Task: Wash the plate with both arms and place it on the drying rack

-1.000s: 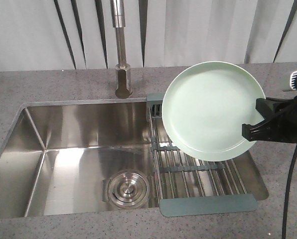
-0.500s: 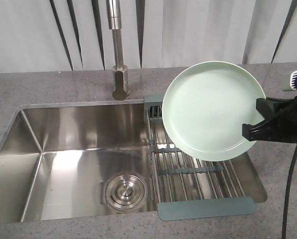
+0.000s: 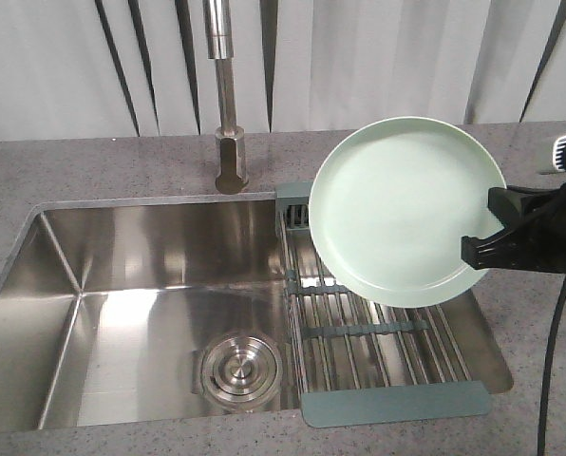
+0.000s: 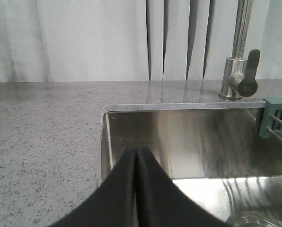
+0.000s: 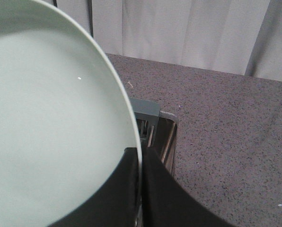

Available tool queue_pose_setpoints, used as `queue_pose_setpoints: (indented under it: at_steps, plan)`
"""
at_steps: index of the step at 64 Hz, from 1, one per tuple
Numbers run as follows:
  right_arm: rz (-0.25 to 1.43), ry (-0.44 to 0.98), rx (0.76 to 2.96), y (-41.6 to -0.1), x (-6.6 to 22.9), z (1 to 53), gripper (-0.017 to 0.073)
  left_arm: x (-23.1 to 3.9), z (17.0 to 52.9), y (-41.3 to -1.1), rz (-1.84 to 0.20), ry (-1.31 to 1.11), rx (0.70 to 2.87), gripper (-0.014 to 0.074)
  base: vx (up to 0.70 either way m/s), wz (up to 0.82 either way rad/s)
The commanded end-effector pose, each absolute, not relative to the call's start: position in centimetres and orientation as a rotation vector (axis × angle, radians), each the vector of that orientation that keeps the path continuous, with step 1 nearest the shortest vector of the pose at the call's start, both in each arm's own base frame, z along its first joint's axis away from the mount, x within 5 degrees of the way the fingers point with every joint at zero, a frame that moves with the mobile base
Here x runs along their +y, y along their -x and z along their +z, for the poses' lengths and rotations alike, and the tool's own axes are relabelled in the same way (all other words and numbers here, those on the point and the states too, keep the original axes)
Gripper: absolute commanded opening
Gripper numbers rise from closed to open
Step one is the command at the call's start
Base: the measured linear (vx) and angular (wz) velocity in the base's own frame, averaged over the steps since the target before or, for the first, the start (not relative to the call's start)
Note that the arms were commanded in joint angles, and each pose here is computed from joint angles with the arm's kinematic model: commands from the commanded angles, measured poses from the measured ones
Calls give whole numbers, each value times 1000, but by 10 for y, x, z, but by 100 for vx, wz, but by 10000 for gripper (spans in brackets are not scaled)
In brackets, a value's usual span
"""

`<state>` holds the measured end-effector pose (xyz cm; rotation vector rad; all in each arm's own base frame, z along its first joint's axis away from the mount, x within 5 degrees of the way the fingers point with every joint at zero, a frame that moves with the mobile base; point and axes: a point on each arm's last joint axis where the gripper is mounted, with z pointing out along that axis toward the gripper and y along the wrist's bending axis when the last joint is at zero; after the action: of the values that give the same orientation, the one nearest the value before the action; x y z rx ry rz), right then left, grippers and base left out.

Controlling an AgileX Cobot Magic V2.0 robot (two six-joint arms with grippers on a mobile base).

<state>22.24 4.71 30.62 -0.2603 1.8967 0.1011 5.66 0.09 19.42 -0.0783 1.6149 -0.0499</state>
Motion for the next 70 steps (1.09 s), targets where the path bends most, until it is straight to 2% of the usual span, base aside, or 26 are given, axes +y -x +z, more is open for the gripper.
queue_pose_setpoints:
  at_steps: [1, 70]
  plan:
    - [97, 234, 1772, -223, 45, 327, -10, 1, 196, -56, -63, 80, 1545, -6, 1, -2]
    - [97, 234, 1772, -223, 45, 327, -10, 1, 196, -56, -63, 80, 1545, -6, 1, 0]
